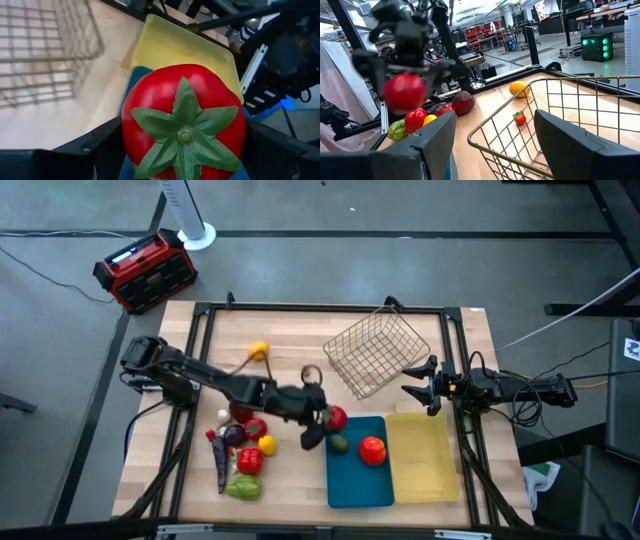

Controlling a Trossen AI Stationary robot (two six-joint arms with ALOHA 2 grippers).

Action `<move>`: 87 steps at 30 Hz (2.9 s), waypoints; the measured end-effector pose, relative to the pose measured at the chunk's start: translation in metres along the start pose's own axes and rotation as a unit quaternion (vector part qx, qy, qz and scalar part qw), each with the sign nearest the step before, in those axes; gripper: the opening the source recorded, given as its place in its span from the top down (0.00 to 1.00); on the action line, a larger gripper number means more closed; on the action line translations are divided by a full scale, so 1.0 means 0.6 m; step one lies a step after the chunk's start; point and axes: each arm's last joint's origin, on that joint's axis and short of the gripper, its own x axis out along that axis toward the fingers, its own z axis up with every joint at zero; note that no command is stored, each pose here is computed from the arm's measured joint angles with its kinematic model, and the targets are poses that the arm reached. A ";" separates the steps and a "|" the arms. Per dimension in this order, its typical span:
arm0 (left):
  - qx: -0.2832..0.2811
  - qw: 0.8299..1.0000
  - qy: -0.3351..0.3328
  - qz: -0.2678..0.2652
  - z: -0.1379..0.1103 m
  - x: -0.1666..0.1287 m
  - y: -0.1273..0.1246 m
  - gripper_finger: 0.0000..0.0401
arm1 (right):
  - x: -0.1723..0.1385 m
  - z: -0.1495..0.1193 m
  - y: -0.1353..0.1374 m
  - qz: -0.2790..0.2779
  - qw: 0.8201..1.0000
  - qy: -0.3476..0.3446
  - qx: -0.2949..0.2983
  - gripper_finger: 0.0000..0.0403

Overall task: Sort produce into baskets
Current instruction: Put the top red tomato into the blue bin, then put the orange peach into the blue bin

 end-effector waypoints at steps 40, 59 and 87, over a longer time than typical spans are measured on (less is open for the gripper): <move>0.029 0.995 0.021 -0.090 -0.098 0.110 -0.021 0.21 | 0.000 0.000 0.000 0.000 1.000 0.000 0.000 0.33; 0.061 0.994 0.004 -0.091 -0.092 0.111 -0.019 0.21 | 0.000 0.000 0.000 0.000 1.000 0.000 0.000 0.33; 0.108 0.994 -0.032 -0.002 0.059 -0.002 0.072 0.02 | 0.000 0.000 0.000 0.001 1.000 0.000 0.000 0.33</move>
